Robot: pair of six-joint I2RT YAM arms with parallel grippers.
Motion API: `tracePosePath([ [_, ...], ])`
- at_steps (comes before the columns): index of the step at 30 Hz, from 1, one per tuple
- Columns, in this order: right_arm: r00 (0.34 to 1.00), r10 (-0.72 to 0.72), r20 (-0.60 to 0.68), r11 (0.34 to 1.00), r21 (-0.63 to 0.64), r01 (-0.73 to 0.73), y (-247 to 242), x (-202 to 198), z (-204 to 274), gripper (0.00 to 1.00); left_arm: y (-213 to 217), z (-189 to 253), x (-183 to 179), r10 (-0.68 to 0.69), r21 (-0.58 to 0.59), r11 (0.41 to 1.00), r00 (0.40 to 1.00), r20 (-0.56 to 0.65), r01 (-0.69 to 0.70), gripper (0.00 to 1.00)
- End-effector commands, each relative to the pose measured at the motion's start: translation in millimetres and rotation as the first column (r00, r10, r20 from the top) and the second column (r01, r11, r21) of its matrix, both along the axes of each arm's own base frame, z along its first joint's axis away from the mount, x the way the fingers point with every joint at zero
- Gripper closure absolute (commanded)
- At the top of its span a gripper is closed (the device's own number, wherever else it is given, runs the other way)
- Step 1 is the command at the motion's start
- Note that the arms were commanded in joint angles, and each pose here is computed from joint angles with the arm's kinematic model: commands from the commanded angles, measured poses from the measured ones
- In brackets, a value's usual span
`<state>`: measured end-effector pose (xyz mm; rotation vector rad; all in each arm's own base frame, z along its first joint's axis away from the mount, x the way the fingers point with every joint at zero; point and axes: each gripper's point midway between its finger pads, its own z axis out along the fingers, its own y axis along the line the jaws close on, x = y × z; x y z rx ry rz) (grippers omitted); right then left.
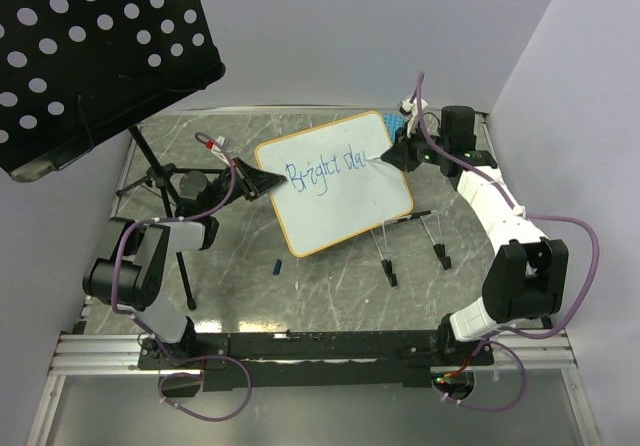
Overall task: Write a sentence on the whiteboard
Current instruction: Write on the whiteboard with the whiteboard.
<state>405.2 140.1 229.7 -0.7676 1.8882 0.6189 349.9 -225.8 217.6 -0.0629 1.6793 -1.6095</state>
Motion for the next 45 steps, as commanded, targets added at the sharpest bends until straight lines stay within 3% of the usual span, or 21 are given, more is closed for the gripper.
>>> tracePosePath([
  [1, 0.998, 0.009, 0.054, 1.0, -0.01, -0.009, -3.6, -10.7, 16.2, 1.0, 4.0, 84.7, -17.1, 0.015, -0.113, 0.993, 0.931, 0.364, 0.028, 0.99],
  [23, 0.996, -0.052, 0.074, 0.999, 0.008, 0.052, -10.5, 28.4, 36.1, 1.0, 3.9, 86.5, -20.4, 0.007, -0.114, 0.993, 0.929, 0.37, 0.037, 0.99],
  [45, 1.0, -0.005, 0.01, 1.0, -0.02, 0.005, -9.9, 0.0, 6.2, 1.0, 4.2, 86.8, -14.0, 0.023, -0.119, 0.993, 0.931, 0.363, 0.022, 0.99],
])
